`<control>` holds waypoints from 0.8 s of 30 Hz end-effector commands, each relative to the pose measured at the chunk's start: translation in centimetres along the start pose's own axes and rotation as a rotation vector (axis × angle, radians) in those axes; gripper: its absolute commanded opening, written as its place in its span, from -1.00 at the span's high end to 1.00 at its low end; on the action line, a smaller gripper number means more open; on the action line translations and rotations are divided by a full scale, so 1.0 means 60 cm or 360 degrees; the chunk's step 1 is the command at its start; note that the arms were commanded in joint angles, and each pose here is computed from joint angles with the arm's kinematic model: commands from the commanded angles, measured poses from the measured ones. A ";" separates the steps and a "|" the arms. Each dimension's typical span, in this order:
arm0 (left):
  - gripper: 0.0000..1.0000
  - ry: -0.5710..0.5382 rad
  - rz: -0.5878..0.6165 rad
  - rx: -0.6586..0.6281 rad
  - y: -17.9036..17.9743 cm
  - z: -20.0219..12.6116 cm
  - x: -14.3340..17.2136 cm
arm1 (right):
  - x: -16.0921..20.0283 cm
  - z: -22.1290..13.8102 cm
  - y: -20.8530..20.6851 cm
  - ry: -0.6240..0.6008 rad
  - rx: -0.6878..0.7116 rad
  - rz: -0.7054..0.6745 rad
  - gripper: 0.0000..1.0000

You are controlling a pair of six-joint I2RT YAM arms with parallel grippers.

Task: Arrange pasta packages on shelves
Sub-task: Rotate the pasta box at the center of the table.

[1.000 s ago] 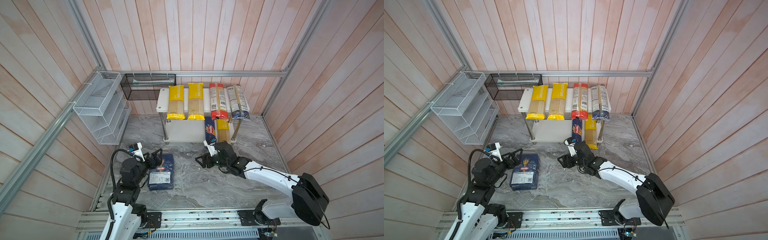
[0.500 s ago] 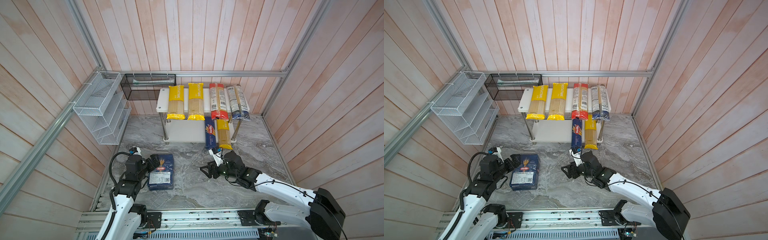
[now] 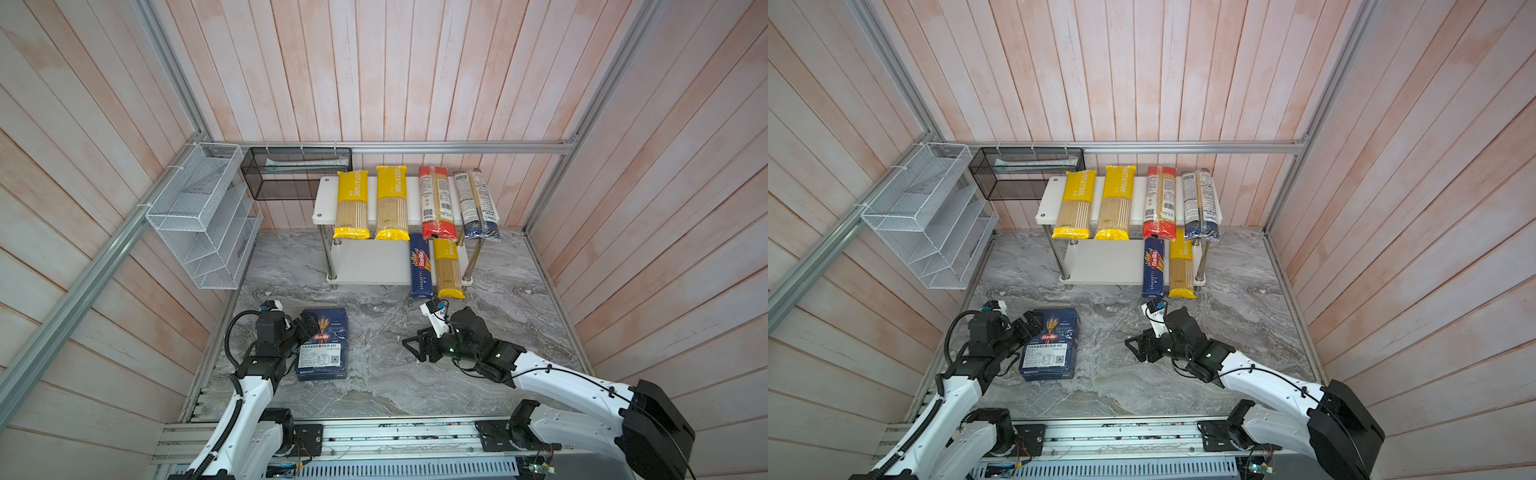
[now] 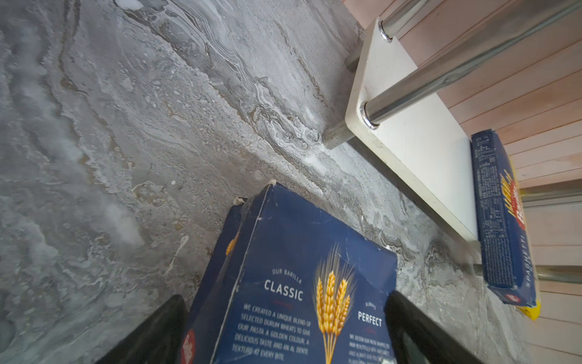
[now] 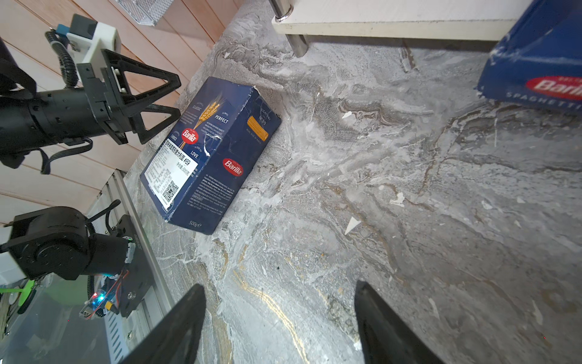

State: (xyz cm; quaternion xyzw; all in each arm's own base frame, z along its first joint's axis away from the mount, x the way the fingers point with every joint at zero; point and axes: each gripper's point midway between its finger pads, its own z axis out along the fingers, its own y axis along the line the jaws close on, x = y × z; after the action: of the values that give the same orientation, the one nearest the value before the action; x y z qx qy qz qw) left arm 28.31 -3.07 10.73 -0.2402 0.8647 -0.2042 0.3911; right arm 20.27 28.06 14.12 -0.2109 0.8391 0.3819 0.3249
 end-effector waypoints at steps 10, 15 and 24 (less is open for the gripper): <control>-1.00 0.0039 0.0062 0.0234 -0.048 0.010 -0.005 | -0.013 -0.009 -0.006 -0.0109 0.0039 0.0017 -0.49; -1.00 0.0054 0.0104 0.0270 -0.058 0.014 -0.008 | -0.018 -0.020 -0.010 -0.0173 0.0055 0.0036 -0.49; -1.00 0.0147 0.0151 0.0349 -0.074 0.042 0.002 | -0.043 -0.066 -0.039 -0.0289 0.0160 0.0118 -0.55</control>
State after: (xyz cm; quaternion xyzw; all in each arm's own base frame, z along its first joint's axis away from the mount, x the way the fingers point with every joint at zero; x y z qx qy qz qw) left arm 30.41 -5.77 10.00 -0.1796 0.8719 -0.2633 0.3717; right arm 21.83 25.12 17.51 -0.1454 0.8191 0.3828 0.4016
